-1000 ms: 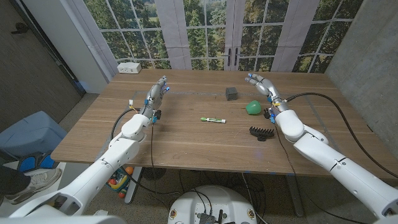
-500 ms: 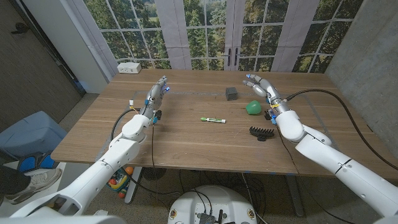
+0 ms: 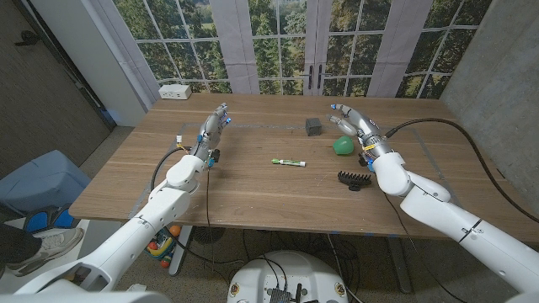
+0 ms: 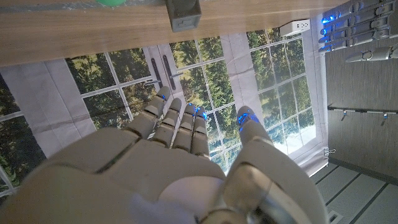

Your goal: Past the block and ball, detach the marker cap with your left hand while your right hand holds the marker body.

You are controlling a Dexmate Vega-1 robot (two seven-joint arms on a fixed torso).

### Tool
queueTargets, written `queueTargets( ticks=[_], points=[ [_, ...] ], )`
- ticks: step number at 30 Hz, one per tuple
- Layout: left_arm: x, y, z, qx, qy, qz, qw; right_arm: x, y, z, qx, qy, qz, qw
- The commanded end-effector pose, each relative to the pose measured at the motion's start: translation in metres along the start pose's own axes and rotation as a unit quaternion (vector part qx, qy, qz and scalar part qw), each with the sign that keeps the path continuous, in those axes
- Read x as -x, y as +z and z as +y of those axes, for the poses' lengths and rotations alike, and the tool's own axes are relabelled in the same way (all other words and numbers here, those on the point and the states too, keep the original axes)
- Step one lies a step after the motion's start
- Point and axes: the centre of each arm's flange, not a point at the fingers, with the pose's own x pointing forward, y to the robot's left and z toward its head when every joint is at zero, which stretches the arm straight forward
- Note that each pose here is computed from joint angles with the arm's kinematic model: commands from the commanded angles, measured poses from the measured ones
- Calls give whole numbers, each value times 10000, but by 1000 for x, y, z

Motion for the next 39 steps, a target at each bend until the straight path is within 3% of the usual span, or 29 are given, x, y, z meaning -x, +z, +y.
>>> queueTargets(
  ticks=[1, 21, 39],
  points=[
    [1, -2, -1, 14, -45, 16, 10000, 8, 19, 6, 521, 211, -82, 9984],
    [0, -5, 3, 55, -71, 5, 10000, 11, 43, 26, 1102, 649, -192, 9916],
    [2, -6, 8, 78, -65, 15, 9999, 7, 54, 53, 1313, 1172, -329, 9838]
  ],
)
